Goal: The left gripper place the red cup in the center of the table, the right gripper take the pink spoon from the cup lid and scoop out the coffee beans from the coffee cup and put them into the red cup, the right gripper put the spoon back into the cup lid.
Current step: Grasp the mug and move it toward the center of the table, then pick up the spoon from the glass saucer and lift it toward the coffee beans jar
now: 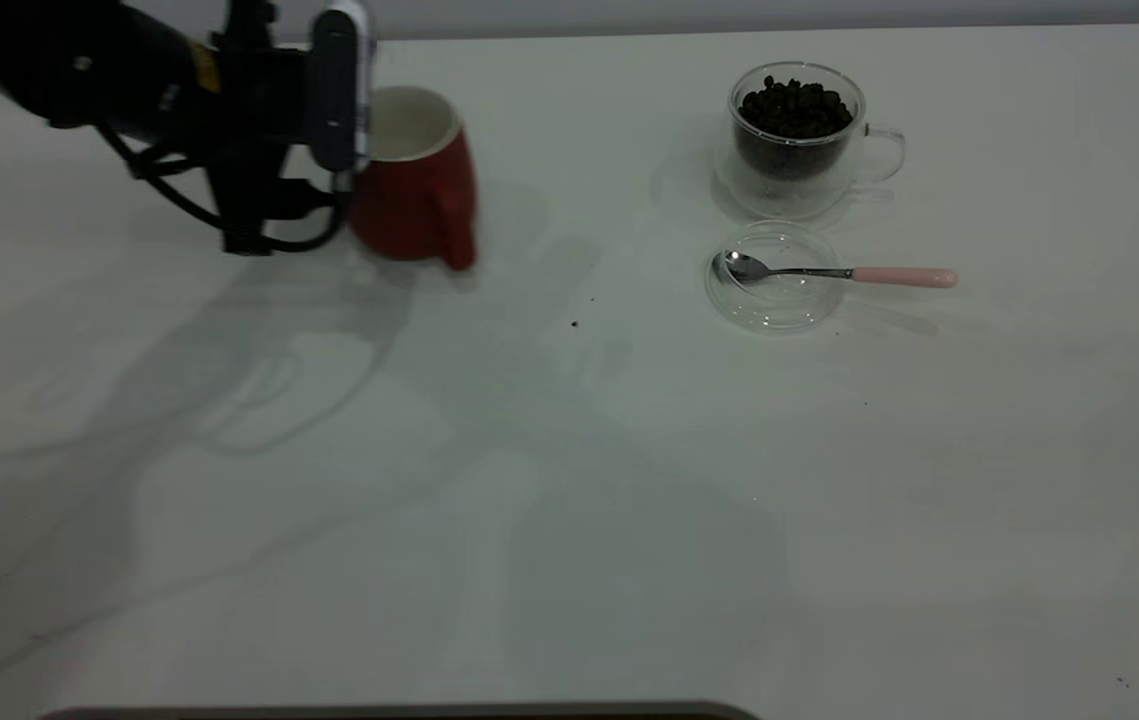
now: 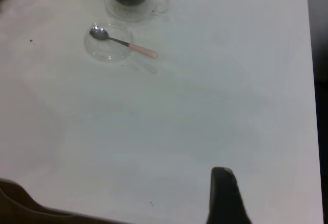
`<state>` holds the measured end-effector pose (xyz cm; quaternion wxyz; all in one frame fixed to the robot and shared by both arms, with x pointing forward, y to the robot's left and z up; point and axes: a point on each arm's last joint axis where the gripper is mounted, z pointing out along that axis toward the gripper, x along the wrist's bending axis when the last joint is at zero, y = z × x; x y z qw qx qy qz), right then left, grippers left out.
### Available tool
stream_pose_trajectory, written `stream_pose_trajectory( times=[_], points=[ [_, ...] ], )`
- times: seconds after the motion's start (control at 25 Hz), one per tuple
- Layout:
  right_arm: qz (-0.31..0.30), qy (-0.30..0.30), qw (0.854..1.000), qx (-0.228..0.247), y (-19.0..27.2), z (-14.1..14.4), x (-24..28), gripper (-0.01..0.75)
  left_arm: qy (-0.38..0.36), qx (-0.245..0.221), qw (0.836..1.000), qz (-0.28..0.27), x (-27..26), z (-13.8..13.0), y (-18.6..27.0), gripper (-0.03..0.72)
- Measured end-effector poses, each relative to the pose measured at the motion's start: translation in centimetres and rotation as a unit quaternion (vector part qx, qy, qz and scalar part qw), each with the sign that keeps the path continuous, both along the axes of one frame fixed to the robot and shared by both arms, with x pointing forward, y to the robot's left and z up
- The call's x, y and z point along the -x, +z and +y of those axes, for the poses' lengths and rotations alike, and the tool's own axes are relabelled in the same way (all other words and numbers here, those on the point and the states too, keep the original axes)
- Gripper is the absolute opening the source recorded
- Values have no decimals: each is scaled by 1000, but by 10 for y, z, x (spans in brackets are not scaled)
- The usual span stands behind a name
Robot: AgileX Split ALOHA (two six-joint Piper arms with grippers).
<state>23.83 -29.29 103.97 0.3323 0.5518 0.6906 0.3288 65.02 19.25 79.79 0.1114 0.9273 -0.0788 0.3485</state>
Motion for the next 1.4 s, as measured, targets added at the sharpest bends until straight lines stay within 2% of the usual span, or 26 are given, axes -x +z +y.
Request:
stream_pose_trajectory(
  times=[0.32,0.44,0.56,0.68,0.8,0.88,1.0,1.16,1.24,1.4],
  points=[
    [0,0,1000,0,0,0,0,508,-46,4,999,2,14,-43,0,586],
    [0,0,1000,0,0,0,0,508,-4,26,1000,13,15,-47,2,586],
    [0,0,1000,0,0,0,0,508,96,70,992,41,13,-42,18,586],
    [0,0,1000,0,0,0,0,508,203,142,967,66,12,-35,58,586],
    [0,0,1000,0,0,0,0,508,277,220,930,101,16,-26,108,586],
    [0,0,1000,0,0,0,0,508,298,258,909,134,25,-17,142,586],
    [0,0,1000,0,0,0,0,508,304,304,887,169,44,0,196,586],
    [0,0,1000,0,0,0,0,508,338,363,847,191,78,33,262,586],
    [0,0,1000,0,0,0,0,508,359,378,832,188,97,51,288,586],
    [0,0,1000,0,0,0,0,508,426,338,823,166,138,88,320,586]
  ],
)
